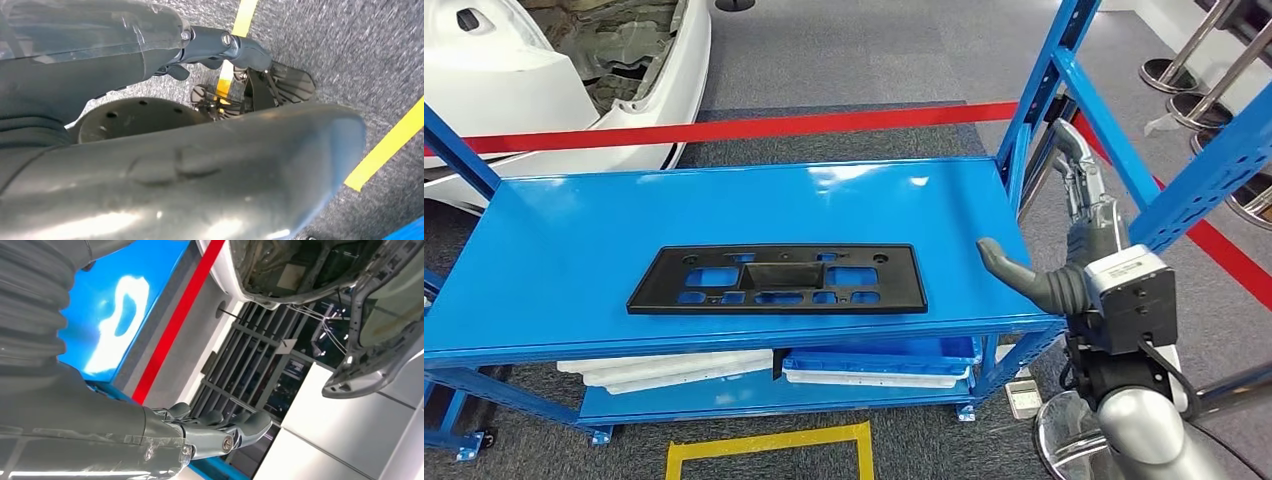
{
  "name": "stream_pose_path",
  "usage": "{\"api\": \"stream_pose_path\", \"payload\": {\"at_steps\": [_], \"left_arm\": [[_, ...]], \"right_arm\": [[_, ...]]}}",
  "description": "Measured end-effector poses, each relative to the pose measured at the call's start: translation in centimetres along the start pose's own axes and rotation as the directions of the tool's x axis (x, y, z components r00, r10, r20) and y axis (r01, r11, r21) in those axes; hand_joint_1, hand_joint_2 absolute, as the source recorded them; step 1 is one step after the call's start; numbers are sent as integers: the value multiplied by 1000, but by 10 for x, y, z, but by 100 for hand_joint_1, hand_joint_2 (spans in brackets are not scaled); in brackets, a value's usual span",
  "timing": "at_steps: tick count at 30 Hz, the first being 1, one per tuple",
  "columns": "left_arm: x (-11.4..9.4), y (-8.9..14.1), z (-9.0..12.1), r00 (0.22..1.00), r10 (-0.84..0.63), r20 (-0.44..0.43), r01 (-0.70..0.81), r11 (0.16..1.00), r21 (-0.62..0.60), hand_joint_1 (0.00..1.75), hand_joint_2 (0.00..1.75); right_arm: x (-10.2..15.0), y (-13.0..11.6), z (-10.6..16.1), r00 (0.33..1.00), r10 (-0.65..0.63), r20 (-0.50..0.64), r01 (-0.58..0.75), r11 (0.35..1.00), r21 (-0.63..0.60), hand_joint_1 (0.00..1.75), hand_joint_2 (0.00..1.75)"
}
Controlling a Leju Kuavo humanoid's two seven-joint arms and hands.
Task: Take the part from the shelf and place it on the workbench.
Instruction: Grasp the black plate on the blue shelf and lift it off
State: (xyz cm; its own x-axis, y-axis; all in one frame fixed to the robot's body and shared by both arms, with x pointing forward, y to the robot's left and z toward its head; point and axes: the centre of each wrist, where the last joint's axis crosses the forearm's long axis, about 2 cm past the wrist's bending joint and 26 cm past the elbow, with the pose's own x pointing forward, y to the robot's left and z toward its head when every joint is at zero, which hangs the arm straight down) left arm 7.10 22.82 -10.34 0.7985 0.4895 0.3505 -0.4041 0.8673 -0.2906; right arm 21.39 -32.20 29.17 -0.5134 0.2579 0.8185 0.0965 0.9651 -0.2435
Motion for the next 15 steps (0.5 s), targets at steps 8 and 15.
{"api": "stream_pose_path", "payload": {"at_steps": [8,15], "left_arm": [[-1,-1,0,1000,9,6,-9,1000,11,0,0],[-1,-2,0,999,39,8,-39,999,8,0,0]], "right_arm": [[1,0,-1,1000,11,-8,-11,1000,13,0,175],[12,3,-20,861,482,-164,-445,869,216,0,175]]}}
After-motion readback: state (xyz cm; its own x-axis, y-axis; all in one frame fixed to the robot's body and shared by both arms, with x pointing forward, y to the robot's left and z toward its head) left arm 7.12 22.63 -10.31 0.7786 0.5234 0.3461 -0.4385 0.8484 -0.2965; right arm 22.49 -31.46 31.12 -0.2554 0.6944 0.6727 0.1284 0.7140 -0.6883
